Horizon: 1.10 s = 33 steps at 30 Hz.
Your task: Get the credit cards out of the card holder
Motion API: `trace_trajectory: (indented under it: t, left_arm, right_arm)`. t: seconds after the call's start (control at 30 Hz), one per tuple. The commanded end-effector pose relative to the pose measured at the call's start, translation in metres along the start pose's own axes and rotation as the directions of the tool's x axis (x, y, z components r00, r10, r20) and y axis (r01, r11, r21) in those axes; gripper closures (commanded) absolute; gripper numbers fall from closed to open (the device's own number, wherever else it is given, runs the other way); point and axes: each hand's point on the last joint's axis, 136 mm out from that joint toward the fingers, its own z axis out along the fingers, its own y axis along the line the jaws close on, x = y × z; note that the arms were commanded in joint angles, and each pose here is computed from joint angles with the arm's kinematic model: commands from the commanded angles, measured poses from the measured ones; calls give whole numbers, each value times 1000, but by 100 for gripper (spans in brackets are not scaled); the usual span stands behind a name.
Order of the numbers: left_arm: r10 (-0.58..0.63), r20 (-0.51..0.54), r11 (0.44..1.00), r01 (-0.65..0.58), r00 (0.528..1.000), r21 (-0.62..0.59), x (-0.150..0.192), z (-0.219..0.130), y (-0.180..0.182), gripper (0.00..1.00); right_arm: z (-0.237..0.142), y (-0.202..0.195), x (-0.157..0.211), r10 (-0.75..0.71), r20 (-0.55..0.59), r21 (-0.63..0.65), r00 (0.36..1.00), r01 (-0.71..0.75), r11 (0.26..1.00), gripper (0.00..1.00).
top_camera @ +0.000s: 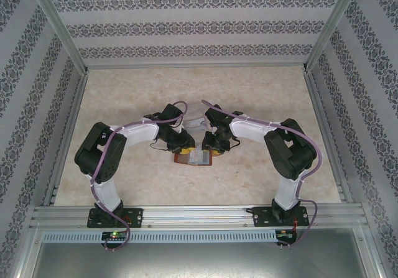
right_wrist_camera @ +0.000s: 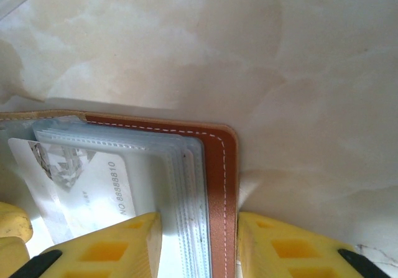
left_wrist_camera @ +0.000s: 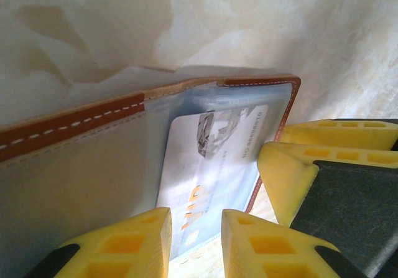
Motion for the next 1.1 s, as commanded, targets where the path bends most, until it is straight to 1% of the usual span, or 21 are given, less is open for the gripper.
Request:
trace_trajectory:
  t: [0.0, 0.13, 0.27, 0.67, 0.9, 1.07]
  left_arm:
    - [-6, 0, 1000, 6, 1000, 2, -3, 1, 4, 73]
    - [-4, 9, 1000, 4, 1000, -1, -4, 0, 3, 73]
    - [6, 38, 1000, -6, 999, -5, -8, -5, 2, 73]
    - [-22, 29, 999, 23, 999, -39, -7, 3, 18, 72]
    - [-6, -5, 999, 7, 1000, 38, -6, 13, 10, 71]
    - [-11, -25, 999, 12, 1000, 37, -4, 18, 14, 71]
  right_arm:
    - [5, -11, 6, -7, -25, 46, 1000, 8, 999, 63]
    - [5, -11, 6, -6, -27, 47, 1000, 7, 999, 63]
    - [6, -12, 7, -4, -30, 51, 1000, 6, 999, 63]
    - [5, -12, 8, -7, -36, 55, 999, 9, 998, 63]
    - [4, -12, 8, -5, -35, 58, 999, 8, 998, 63]
    - [2, -11, 9, -10, -34, 58, 999, 12, 998, 63]
